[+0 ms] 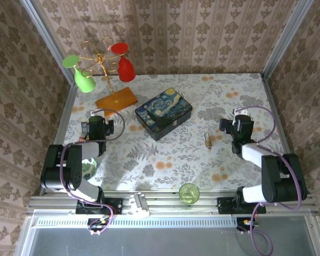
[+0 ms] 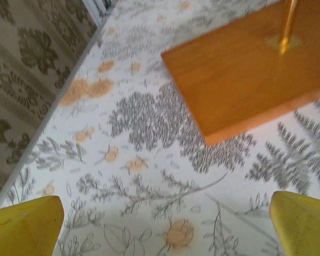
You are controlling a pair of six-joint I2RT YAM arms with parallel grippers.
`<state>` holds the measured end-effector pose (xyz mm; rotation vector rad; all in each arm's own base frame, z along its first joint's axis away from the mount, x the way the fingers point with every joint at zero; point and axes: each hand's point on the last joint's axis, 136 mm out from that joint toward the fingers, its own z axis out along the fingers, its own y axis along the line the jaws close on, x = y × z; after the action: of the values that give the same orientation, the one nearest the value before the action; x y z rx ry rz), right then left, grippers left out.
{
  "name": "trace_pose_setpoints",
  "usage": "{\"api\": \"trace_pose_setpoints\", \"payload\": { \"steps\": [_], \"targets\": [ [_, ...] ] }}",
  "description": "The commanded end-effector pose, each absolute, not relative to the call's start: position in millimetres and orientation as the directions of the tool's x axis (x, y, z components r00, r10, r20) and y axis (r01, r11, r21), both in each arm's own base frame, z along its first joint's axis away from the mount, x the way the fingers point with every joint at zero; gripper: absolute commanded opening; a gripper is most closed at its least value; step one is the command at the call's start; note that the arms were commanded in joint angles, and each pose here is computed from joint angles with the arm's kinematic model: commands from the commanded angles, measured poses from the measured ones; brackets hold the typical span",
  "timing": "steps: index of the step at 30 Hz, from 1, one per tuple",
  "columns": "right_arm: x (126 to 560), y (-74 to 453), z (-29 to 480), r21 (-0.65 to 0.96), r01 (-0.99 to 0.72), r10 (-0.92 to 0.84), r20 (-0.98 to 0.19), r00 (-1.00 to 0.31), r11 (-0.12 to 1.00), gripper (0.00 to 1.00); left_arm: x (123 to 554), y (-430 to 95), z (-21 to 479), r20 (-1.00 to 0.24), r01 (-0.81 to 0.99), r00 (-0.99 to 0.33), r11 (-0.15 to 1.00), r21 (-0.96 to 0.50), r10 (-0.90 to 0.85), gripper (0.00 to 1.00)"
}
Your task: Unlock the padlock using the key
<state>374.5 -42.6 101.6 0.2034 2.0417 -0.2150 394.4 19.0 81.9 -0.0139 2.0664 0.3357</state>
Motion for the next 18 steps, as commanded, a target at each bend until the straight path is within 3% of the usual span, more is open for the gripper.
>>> {"api": "trace_pose_setpoints", "payload": {
  "steps": [1,7,9,18],
  "targets": [
    [376.5,-29.2,130.9,0.031,0.177,0.081,-0.955,-0.285,0.984,1.00,405.9,14.6,104.9,-0.914,-0.126,-0.392,0.978,0.165,0.104,1.00],
    [391.8,-17.5,102.5,0.045,0.112,0.074,-0.959,-0.272,0.993,1.00,400.1,3.3,98.5,-0.947,-0.021,-0.300,0.992,0.126,0.114,1.00],
    [396.5,-15.8,97.8,0.037,0.106,0.070,-0.941,-0.331,0.994,1.00,395.4,1.9,94.3,-0.938,-0.017,-0.334,0.994,0.107,0.095,1.00],
    [398.7,-10.3,97.6,0.017,0.086,0.045,-0.939,-0.340,0.996,1.00,399.8,4.0,96.7,-0.941,-0.025,-0.321,0.993,0.119,0.104,1.00]
  ]
}}
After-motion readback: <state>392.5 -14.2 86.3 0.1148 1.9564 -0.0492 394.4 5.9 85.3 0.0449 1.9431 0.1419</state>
